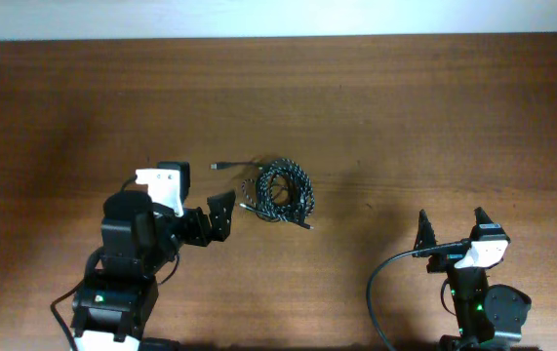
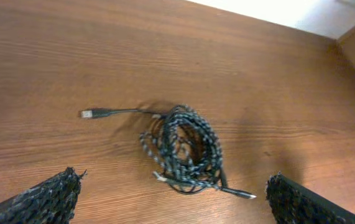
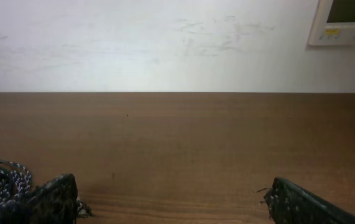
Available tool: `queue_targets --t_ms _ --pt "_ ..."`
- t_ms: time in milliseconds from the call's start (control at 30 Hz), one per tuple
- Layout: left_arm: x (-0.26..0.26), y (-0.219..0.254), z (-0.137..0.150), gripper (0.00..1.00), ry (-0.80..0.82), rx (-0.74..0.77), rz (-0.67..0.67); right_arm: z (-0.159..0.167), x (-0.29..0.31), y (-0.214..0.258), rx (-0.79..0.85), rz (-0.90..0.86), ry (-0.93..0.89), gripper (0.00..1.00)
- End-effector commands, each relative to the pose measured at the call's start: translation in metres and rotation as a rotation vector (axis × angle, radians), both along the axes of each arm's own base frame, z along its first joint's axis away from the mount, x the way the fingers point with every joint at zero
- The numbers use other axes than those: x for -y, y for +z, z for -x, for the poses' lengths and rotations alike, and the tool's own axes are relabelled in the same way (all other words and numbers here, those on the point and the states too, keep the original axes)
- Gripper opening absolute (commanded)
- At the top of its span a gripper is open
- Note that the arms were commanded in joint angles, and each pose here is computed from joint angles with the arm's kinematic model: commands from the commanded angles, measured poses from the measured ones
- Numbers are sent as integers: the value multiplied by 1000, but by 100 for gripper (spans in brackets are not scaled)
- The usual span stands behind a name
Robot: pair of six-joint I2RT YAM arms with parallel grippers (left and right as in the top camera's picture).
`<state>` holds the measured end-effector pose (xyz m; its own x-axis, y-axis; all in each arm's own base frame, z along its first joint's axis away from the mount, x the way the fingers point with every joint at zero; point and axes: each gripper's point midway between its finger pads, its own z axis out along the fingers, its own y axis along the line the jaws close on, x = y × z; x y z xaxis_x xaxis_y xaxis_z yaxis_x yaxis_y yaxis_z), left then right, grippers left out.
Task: Untangle cables
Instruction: 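Reach the left gripper forward and grasp the braided cable bundle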
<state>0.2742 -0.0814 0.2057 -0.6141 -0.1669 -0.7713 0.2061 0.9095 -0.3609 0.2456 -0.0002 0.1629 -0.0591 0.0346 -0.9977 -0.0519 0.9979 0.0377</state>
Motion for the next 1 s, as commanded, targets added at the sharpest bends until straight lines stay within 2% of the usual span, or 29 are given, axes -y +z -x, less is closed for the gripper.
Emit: queue_targets --t_ms 0,67,200,300,367,533,600,667,833,967 --pt "-9 10 -1 99 12 25 -83 0 -1 -3 -4 -7 1 99" --pt "-16 13 -4 99 25 27 -140 0 -1 -3 -4 -7 1 99" --pt "-4 14 -14 99 -18 -6 -153 0 -1 -3 -4 -7 1 99" --pt "42 -7 -17 99 -137 -85 -130 0 -1 -3 -4 -7 1 99" --pt "69 -14 -18 99 -151 -120 -88 0 -1 -3 -4 -7 1 99" --pt "75 -12 -24 99 -140 -108 -73 0 -4 -3 -4 -7 13 99" --pt "86 -11 -17 99 -203 -122 -30 0 -4 -3 -4 -7 14 99" --pt "87 -6 -21 99 -201 -97 -25 0 -4 -3 -4 -7 14 99" --pt "83 4 -25 99 -211 -65 -93 0 -4 -3 -4 -7 14 99" --pt "84 8 -29 99 -211 -56 -90 0 -4 -3 -4 -7 14 99"
